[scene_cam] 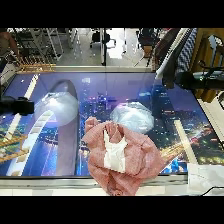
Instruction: Fold the clothes and pants, and hang the long-sleeved shirts on hangers.
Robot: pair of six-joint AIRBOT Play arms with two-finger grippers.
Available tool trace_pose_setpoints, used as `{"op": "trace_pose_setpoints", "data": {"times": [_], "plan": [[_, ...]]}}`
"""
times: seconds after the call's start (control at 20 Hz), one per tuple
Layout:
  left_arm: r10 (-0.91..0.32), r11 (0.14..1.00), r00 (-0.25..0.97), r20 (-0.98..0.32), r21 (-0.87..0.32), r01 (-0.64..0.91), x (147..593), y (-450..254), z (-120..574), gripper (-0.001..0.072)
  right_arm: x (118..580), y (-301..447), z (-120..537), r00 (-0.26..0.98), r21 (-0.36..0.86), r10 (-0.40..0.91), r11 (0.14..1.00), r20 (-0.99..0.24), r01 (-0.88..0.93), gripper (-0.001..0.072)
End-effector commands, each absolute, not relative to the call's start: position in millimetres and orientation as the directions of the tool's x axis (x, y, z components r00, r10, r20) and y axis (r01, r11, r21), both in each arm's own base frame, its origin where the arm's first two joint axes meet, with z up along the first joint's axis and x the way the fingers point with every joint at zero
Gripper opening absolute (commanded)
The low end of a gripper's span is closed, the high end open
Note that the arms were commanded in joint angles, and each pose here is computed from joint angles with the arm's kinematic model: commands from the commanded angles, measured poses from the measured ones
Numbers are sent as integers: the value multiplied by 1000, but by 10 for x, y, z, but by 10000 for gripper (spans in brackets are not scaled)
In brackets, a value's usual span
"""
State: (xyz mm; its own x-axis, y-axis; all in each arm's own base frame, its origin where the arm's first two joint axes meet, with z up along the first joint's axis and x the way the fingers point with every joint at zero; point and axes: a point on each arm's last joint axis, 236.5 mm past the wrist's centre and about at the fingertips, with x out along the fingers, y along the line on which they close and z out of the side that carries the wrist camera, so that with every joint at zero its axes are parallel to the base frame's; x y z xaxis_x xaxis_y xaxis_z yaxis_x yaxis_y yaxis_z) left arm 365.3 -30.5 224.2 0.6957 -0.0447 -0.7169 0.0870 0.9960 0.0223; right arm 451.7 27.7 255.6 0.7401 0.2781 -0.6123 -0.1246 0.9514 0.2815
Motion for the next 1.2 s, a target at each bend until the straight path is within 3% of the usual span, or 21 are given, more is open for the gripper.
{"op": "trace_pose_setpoints", "data": {"times": [0.0, 0.05, 0.1, 0.2, 0.35, 0.4, 0.45, 0.7, 0.9, 0.95, 1.0, 1.05, 1.1, 1.15], "plan": [[-247, 969, 675, -696, -171, 179, 3666, -789, 2258, 340, 4464, 259, 2440, 710, 280, 272, 954, -650, -109, 285], [-290, 957, 657, -696, -214, 196, 3670, -899, 2231, 604, 4417, 269, 2334, 681, 283, 278, 953, -678, -107, 327], [-343, 939, 631, -696, -269, 214, 3675, -1030, 2189, 695, 4331, 294, 2162, 631, 288, 290, 952, -720, -109, 356], [-459, 888, 539, -707, -380, 258, 3694, -1362, 1967, 693, 3969, 521, 1648, 432, 334, 377, 926, -819, -175, 358], [-511, 857, 319, -798, -441, 267, 3672, -1848, 1157, 693, 3269, 969, 720, 78, 487, 498, 864, -864, -125, 371], [-509, 852, 232, -829, -446, 276, 3641, -2040, 838, 693, 3085, 1164, 428, 6, 537, 539, 839, -842, -88, 454], [-503, 847, 163, -849, -446, 289, 3616, -2226, 556, 694, 2949, 1338, 154, -33, 565, 564, 823, -825, -54, 598], [-466, 840, -89, -880, -472, 267, 3462, -2789, -536, 693, 2883, 1470, -599, 39, 509, 508, 856, -861, 84, 636], [-554, 803, -54, -831, -551, 226, 3708, -3093, -613, 692, 3248, 1478, -679, 171, 526, 503, 839, -847, 138, 633], [-557, 805, -32, -830, -548, 227, 3770, -3103, -613, 677, 3273, 1486, -737, 170, 530, 506, 834, -846, 154, 619], [-555, 810, -10, -832, -543, 222, 3823, -3101, -623, 502, 3272, 1485, -802, 159, 526, 504, 834, -849, 166, 549], [-548, 816, 5, -836, -533, 224, 3862, -3085, -645, 190, 3258, 1483, -865, 144, 522, 502, 835, -853, 176, 486], [-538, 821, 11, -843, -521, 231, 3882, -3057, -672, 26, 3238, 1491, -915, 129, 518, 502, 836, -855, 181, 451], [-524, 829, 14, -852, -506, 238, 3894, -3018, -700, 19, 3229, 1517, -936, 123, 516, 501, 839, -857, 173, 341]]}}
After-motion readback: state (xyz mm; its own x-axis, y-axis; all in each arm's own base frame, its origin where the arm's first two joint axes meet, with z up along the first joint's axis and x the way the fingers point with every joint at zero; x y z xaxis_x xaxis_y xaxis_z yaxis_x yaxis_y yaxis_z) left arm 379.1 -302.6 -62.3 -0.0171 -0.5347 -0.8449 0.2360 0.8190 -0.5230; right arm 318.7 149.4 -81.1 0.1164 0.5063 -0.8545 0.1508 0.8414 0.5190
